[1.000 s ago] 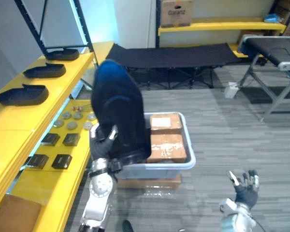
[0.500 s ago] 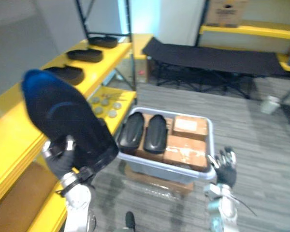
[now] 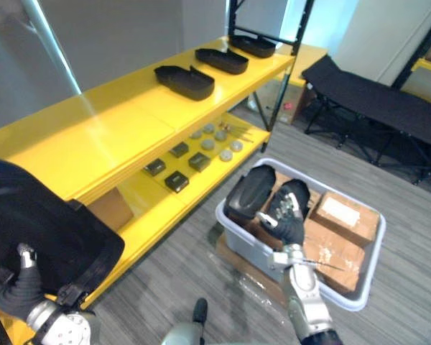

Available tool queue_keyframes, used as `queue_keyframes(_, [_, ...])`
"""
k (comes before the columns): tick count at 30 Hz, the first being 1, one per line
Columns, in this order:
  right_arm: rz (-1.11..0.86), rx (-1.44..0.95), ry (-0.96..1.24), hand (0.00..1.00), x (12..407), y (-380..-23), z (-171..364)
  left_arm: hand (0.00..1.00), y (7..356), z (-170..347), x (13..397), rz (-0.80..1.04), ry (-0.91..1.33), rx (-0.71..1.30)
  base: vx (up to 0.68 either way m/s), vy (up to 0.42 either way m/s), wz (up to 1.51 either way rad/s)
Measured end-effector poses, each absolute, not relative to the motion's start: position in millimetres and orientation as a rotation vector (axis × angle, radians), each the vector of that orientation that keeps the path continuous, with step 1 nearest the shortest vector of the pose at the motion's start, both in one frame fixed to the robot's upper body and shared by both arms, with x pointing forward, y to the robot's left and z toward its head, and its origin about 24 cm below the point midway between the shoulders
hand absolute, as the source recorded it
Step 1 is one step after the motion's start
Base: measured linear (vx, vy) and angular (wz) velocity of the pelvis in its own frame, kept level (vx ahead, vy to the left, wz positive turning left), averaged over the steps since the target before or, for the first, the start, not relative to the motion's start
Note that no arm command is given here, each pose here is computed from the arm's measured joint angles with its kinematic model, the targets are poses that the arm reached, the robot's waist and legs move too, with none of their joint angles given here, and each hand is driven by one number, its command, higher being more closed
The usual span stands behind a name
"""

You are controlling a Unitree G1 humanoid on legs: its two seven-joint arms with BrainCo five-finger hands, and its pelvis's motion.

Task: Walk over and take plastic housings, then place them on the shelf

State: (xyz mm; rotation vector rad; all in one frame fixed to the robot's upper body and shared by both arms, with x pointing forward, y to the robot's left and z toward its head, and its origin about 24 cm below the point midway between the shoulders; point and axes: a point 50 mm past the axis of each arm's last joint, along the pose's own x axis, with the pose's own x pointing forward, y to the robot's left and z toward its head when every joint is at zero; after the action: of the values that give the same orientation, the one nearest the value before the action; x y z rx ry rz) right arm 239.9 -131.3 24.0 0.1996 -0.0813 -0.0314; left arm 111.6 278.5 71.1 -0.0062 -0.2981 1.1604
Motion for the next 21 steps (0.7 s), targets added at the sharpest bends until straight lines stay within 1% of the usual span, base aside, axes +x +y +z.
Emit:
queue_keyframes(4, [0.005, 0.181, -0.046, 0.00, 232.5, -134.3, 18.5, 1.00, 278.6, 70.7, 111.7, 1.162, -0.297, -0.018, -0.05, -0.045, 0.07])
queue_keyframes(7, [0.020, 0.160, -0.013, 0.00, 223.1, -139.9, 11.7, 1.00, 271.8, 70.7, 117.5, 1.108, -0.299, -0.060, -0.02, -0.044, 0.46])
queue_keyframes(10, [0.024, 0.153, -0.031, 0.00, 221.4, -142.3, 15.3, 1.00, 259.2, 78.7, 127.2, 0.996, -0.334, -0.083, 0.00, -0.011, 0.42])
queue_keyframes(14, [0.020, 0.159, -0.054, 0.00, 221.7, -144.4, 18.1, 1.00, 244.8, 94.8, 144.3, 0.785, -0.425, -0.063, 0.05, 0.009, 0.40])
queue_keyframes(16, [-0.020, 0.151, -0.063, 0.00, 220.5, -154.4, 18.8, 1.00, 235.1, 102.3, 159.9, 0.643, -0.467, -0.043, 0.09, 0.056, 1.16])
queue_keyframes(17, [-0.062, 0.146, -0.074, 0.00, 218.9, -164.3, 20.8, 1.00, 226.6, 108.9, 172.6, 0.526, -0.508, -0.021, 0.08, 0.062, 1.11])
queue_keyframes(19, [-0.092, 0.140, -0.123, 0.00, 218.9, -172.5, 29.0, 1.00, 218.8, 116.1, 184.4, 0.425, -0.545, -0.003, 0.10, -0.020, 0.91])
queue_keyframes(21, [-0.090, 0.139, -0.142, 0.00, 218.8, -174.0, 32.4, 1.00, 215.2, 114.8, 192.1, 0.379, -0.540, -0.002, 0.08, -0.098, 0.41])
